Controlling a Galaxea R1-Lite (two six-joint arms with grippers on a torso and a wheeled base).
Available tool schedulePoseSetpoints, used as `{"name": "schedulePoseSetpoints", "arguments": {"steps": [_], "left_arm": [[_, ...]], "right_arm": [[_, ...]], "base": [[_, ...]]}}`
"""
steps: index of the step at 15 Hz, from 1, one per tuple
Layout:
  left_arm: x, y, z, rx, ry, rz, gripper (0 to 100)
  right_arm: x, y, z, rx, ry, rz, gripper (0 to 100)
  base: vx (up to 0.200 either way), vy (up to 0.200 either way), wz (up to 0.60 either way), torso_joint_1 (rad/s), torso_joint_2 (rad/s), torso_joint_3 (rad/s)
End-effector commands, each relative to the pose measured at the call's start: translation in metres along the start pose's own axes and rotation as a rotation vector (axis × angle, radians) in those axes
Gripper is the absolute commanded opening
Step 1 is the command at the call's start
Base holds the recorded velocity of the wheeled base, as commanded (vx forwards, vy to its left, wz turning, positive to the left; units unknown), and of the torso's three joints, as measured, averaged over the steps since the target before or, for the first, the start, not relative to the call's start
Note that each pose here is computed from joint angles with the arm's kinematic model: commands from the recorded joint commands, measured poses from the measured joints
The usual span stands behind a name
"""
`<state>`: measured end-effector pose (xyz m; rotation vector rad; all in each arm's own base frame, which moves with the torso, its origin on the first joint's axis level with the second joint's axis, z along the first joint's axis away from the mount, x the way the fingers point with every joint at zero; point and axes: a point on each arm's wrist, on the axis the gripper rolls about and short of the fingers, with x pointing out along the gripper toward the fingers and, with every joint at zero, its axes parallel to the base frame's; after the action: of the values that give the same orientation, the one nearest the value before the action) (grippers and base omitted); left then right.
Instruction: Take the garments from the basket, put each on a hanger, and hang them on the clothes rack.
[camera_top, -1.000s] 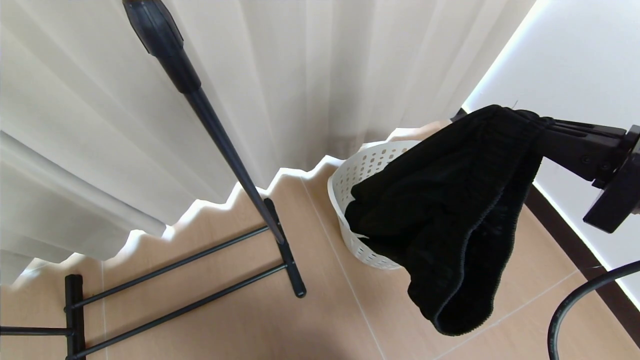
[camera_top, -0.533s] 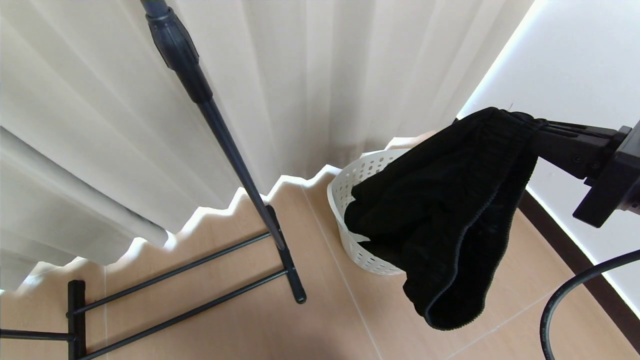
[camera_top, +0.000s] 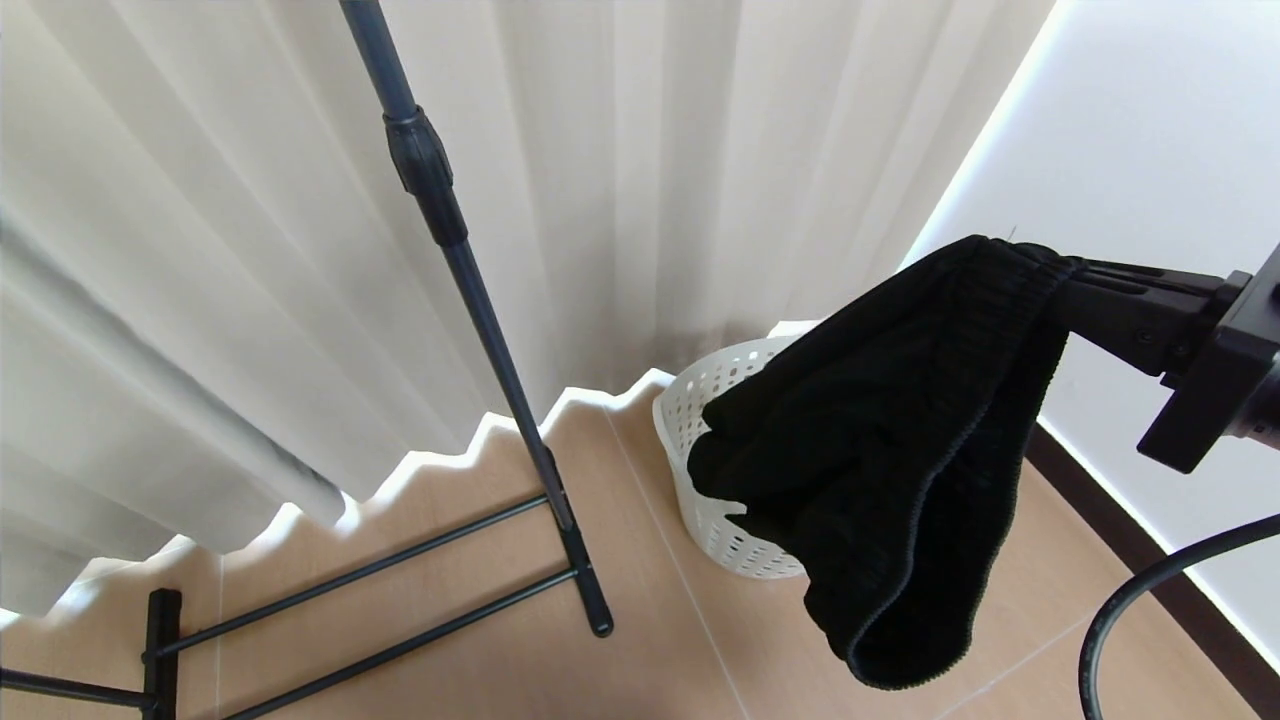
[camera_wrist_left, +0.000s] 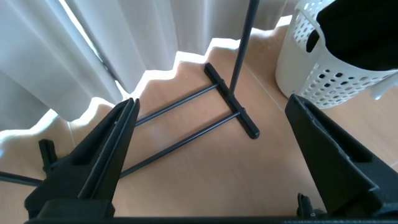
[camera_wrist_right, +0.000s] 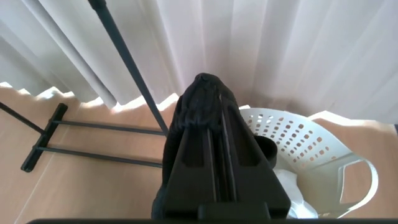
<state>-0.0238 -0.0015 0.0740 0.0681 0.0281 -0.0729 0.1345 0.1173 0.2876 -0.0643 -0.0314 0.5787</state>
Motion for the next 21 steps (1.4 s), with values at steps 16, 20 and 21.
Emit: {"name": "schedulePoseSetpoints", "arguments": {"steps": [16,20,21], "left_arm": [[0.000,0.000,0.000,0.001,0.000,0.000,100],[0.000,0.000,0.000,0.000,0.002,0.000,100],[0.000,0.000,0.000,0.001,0.002,0.000,100]], "right_arm": [[0.014,-0.007,-0.002,0.006,-0.025,-0.046,0],[0.014,-0.008,-0.002,0.006,-0.026,-0.051,0],[0.014,-0.008,-0.003,0.006,-0.025,-0.050,0]], "base": [[0.000,0.000,0.00,0.019,-0.21,0.013],[0.000,0.000,0.00,0.106,-0.47,-0.165],[0.000,0.000,0.00,0.134,-0.49,-0.149]]}}
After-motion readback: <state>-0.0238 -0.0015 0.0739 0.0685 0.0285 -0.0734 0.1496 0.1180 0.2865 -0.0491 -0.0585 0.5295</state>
